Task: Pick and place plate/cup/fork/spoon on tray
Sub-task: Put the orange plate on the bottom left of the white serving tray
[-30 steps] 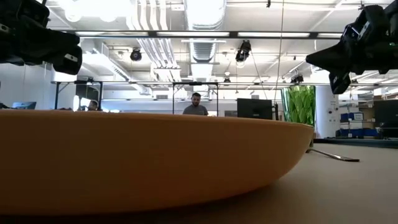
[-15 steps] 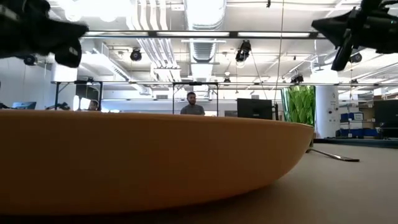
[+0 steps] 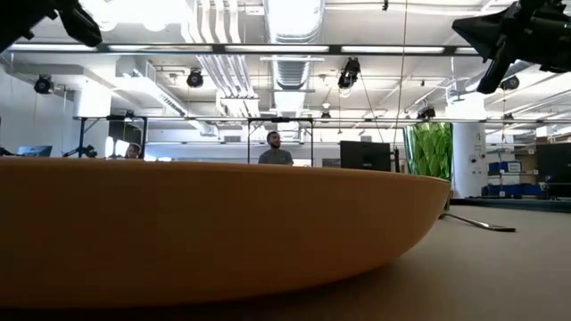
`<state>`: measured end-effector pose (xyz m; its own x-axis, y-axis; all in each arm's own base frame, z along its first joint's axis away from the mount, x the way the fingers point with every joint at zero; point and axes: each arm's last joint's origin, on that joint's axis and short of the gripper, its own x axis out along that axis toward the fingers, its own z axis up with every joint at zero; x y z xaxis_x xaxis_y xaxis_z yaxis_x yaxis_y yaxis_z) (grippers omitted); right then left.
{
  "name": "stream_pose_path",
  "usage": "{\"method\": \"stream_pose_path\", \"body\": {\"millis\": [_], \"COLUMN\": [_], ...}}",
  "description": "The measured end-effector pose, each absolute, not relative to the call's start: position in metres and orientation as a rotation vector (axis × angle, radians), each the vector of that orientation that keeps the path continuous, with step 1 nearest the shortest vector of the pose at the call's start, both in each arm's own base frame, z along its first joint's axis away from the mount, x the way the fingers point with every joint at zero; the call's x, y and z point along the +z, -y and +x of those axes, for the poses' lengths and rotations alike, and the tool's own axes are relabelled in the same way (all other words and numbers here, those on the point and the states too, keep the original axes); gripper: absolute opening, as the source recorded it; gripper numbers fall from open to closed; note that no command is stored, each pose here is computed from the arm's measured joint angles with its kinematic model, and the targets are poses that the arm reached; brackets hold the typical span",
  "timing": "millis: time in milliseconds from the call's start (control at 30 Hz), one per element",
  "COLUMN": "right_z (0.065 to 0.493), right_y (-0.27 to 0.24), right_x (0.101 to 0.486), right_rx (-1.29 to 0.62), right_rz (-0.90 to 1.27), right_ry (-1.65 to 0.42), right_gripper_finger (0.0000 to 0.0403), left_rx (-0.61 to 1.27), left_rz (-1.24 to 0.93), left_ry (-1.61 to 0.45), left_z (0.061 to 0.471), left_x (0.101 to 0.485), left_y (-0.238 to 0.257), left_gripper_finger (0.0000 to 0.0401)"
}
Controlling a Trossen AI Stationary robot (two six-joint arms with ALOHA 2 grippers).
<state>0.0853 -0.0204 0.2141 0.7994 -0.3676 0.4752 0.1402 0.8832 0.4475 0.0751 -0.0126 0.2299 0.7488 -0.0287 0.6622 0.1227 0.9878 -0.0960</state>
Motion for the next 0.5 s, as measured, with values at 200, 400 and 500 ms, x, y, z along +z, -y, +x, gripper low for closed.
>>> {"method": "stream_pose_path", "body": {"millis": [200,400,500], "right_z": [0.085,0.085,0.085], "right_y": [0.020,0.020,0.020], "right_x": [0.214,0.214,0.214], "right_rx": [-0.275,-0.269,-0.266], "right_rz": [0.407,0.406,0.405], "right_ry": [0.584,0.586,0.586], "right_gripper_finger": [0.0009,0.0009,0.0009], "left_rx": [-0.113,0.124,0.287], "left_rz": [-0.172,-0.209,-0.239], "left_ry": [0.763,0.648,0.462], "left_z": [0.072,0.076,0.086], "left_x": [0.235,0.247,0.251], "left_y": [0.012,0.007,0.004], "left_gripper_finger": [0.0000,0.0000,0.0000]}}
